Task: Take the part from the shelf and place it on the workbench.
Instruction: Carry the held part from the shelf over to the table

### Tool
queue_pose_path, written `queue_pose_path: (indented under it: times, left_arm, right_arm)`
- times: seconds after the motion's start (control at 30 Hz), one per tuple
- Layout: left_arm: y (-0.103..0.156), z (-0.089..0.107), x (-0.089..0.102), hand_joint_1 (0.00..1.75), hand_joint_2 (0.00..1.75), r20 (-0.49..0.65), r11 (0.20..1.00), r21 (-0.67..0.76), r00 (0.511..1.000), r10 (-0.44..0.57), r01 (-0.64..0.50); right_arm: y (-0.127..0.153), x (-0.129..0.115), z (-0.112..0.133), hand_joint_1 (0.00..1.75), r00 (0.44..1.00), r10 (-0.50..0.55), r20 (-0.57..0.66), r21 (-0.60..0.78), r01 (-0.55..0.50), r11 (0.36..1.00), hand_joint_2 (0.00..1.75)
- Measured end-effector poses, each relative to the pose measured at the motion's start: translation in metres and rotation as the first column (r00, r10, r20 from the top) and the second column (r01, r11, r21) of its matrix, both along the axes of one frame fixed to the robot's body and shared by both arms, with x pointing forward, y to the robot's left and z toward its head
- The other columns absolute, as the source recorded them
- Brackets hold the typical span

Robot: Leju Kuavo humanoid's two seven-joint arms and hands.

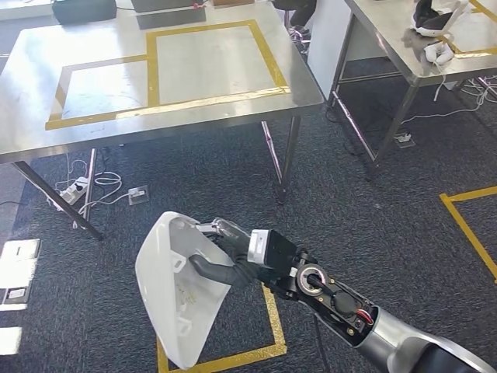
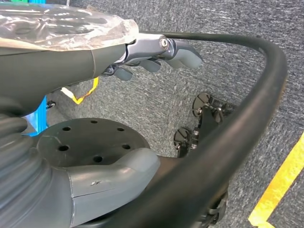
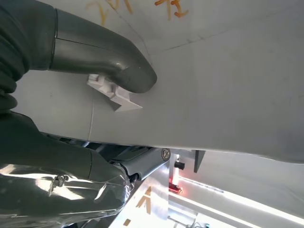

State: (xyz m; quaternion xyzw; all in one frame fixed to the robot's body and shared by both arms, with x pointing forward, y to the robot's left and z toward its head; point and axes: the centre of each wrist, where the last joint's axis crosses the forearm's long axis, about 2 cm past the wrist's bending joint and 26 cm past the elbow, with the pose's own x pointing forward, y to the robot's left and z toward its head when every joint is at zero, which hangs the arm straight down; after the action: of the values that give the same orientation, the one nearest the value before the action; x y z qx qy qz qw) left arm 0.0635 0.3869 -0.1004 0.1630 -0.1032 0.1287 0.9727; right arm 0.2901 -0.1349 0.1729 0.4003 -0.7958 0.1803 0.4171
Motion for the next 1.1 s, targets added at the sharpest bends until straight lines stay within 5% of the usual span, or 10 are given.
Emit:
queue_pose_path:
  times: [1.1]
  left_arm:
    - [0.0034, 0.0007, 0.0004, 0.0, 1.75, -0.002, 1.0, 0.001, 1.0, 0.0, 0.0]
  right_arm:
    - [-0.0014, -0.003, -0.0036, 1.75, 1.0, -0.005, -0.019, -0.003, 0.005, 1.0, 1.75]
